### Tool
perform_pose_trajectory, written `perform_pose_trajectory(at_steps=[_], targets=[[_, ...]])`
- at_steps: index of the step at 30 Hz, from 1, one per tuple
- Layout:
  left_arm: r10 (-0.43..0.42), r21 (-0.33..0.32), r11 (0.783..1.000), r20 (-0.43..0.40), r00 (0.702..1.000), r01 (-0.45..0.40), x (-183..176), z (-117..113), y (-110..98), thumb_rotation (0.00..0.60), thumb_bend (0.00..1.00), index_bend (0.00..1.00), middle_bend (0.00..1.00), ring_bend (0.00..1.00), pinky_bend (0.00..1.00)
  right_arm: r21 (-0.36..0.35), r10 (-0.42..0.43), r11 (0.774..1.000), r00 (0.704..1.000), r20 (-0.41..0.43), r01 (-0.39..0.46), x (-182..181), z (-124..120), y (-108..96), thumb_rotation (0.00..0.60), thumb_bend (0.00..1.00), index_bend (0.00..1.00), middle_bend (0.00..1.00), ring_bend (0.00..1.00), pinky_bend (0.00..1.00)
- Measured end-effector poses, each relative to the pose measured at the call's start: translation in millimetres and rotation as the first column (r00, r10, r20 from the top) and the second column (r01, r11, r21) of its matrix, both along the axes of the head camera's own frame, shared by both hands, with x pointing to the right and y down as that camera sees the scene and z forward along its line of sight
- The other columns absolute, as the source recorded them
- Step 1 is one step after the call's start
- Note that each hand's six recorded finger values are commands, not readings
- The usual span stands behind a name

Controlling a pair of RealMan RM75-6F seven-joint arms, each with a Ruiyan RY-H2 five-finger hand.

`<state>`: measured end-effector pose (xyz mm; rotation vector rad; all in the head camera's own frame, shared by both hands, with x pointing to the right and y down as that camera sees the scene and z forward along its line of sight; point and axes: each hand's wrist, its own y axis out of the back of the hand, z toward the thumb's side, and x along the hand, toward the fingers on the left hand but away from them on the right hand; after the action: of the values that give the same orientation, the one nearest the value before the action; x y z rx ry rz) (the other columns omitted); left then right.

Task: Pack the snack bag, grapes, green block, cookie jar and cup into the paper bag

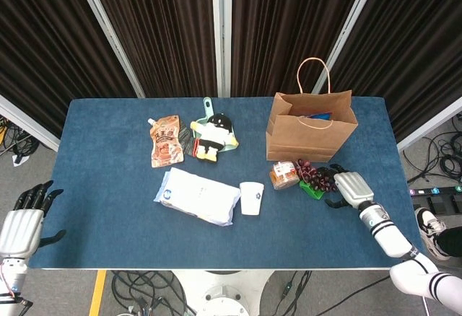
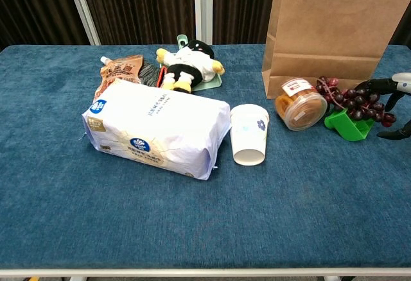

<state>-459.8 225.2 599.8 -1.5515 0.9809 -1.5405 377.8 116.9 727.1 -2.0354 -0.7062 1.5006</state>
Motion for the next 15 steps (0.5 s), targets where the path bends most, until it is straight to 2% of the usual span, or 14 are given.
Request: perform_pose_trajectory(at_steps=[12, 15], targets=[[-0.008, -0.004, 1.0, -0.006, 1.0, 0.008, -3, 1, 2, 0.6, 0.0, 0.25, 0.18, 0.11, 0.15, 0.107, -0.054, 0.993, 0.998, -0.014, 0.055, -29, 5, -10, 0.6, 0.17, 0.17, 0.27, 0.09, 0.3], [-0.009, -0.006, 1.0, -0.007, 1.0, 0.009, -3, 1, 2, 0.6, 0.0, 0.25, 0.18, 0.11, 0.15, 0.13, -0.06, 0.99, 0.998, -0.021, 0.062, -32, 6, -12, 0.6, 0.19, 0.2, 0.28, 0.11, 0.31]])
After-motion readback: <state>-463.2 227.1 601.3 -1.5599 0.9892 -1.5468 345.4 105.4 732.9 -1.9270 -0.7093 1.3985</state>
